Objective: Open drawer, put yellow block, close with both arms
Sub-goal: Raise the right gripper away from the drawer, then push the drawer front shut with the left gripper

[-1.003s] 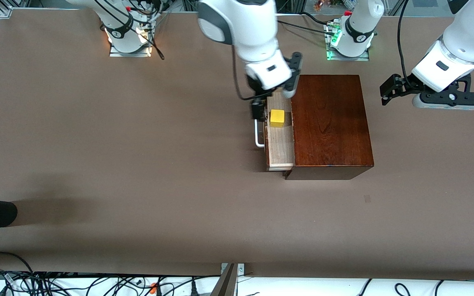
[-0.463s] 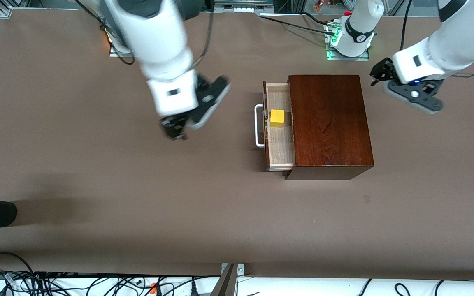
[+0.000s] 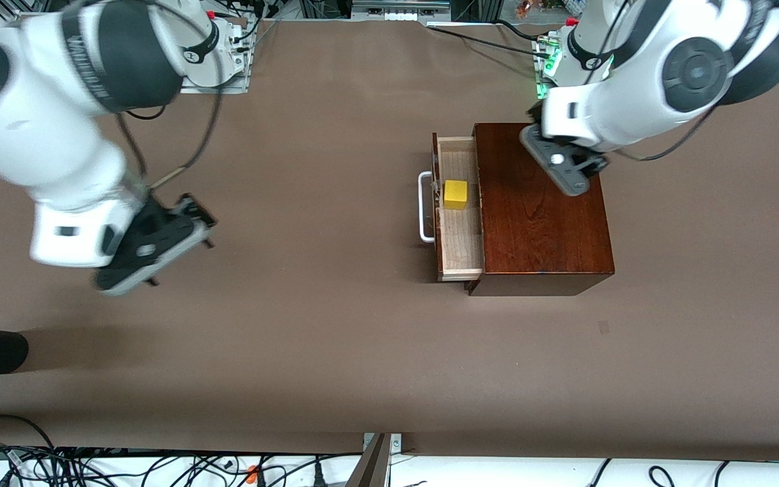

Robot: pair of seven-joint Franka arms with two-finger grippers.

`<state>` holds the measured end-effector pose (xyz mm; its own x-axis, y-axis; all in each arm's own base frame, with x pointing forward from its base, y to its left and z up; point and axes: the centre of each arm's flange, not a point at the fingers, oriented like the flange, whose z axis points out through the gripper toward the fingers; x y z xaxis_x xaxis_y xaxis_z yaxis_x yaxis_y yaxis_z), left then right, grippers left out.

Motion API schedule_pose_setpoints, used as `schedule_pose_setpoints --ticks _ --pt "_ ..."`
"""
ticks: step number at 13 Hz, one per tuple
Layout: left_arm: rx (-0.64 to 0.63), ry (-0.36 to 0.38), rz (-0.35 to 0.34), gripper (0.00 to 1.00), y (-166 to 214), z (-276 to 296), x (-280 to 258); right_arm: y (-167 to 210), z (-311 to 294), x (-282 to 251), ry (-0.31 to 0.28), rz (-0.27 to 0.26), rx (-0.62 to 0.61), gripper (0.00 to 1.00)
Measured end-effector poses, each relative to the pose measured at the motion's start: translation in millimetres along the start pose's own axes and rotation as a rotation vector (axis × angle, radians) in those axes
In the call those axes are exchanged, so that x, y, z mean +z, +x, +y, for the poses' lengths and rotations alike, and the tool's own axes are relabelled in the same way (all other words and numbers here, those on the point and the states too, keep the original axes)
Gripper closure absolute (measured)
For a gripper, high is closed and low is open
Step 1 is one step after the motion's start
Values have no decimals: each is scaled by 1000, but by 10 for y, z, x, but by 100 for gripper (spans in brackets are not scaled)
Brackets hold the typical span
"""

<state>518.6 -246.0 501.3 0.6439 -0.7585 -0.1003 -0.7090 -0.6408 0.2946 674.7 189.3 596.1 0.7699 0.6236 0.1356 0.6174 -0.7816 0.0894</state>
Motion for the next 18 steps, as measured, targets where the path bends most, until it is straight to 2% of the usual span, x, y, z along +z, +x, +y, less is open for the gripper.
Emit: schedule_pose_setpoints --ticks 2,4,6,7,10,12,13,18 --pt "89 25 73 0 419 333 209 -412 300 -208 25 -4 76 0" --pt "171 30 141 0 829 675 526 -956 485 -456 66 -15 223 0" --pt "219 24 188 0 1120 766 870 -1361 418 -629 92 -44 372 0" --pt "274 28 215 0 1243 755 1029 -1482 357 -680 101 -57 420 0" --pt "540 59 276 0 1526 653 1523 -1614 312 -673 93 -97 522 0" --pt "687 75 266 0 1613 628 1795 -1632 339 -619 66 -117 535 0" --pt "745 100 239 0 1633 667 1874 -1639 358 -600 51 -125 537 0" --pt "865 175 99 0 1565 831 2211 -1748 573 -548 29 -135 577 0"
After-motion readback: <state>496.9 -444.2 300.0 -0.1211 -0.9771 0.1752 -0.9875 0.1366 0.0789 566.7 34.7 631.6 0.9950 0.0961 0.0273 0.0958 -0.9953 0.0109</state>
